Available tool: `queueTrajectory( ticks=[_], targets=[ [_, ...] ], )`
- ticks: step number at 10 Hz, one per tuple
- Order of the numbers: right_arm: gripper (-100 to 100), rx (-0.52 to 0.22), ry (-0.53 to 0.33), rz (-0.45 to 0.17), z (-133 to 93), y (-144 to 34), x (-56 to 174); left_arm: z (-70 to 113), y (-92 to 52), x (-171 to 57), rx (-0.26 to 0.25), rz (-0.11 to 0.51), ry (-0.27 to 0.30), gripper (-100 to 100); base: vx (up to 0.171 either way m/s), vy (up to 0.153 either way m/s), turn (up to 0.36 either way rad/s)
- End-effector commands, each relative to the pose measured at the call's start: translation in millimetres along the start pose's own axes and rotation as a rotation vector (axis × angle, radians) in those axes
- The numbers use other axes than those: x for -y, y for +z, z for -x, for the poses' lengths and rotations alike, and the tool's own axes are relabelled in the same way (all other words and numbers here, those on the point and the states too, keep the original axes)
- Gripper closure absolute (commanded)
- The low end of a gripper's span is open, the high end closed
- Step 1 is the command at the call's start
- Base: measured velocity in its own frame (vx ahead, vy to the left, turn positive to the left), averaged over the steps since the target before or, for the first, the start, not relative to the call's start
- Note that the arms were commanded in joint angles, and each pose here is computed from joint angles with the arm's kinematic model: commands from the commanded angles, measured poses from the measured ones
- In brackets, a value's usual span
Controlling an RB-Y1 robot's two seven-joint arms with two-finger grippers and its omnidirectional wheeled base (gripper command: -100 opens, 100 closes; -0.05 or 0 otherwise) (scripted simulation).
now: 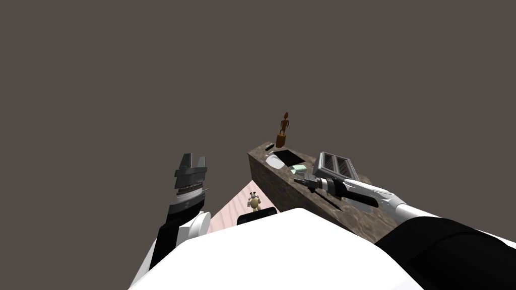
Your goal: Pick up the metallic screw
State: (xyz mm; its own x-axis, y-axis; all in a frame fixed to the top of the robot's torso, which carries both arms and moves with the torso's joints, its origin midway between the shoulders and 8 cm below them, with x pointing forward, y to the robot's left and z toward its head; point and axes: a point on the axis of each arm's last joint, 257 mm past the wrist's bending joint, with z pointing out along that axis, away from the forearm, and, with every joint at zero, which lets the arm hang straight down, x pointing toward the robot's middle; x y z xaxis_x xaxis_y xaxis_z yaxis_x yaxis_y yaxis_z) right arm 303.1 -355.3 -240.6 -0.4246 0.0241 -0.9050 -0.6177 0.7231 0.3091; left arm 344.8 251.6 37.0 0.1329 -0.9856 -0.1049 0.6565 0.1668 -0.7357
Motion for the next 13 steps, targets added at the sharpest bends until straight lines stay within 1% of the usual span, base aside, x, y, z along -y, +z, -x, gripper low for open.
queueTrajectory(
  ticks=[1,10,11,13],
  targets=[
    [-100,-0.082,-0.004,-0.032,-21.7,-14.4,12.6,0.0,0.0,0.0,0.0,0.0,0.0,0,0.012,-0.003,0.044],
    [-100,-0.082,-0.004,-0.032,-21.7,-14.4,12.6,0.0,0.0,0.0,0.0,0.0,0.0,0,0.004,0.004,0.003],
    [-100,-0.122,-0.029,-0.034,-27.8,-27.8,15.8,0.0,0.0,0.0,0.0,0.0,0.0,0,-0.048,0.018,0.188],
    [-100,-0.157,-0.048,-0.039,-33.1,-39.0,19.5,-0.1,0.0,0.0,0.0,0.0,0.0,0,-0.048,0.061,0.161]
  ],
)
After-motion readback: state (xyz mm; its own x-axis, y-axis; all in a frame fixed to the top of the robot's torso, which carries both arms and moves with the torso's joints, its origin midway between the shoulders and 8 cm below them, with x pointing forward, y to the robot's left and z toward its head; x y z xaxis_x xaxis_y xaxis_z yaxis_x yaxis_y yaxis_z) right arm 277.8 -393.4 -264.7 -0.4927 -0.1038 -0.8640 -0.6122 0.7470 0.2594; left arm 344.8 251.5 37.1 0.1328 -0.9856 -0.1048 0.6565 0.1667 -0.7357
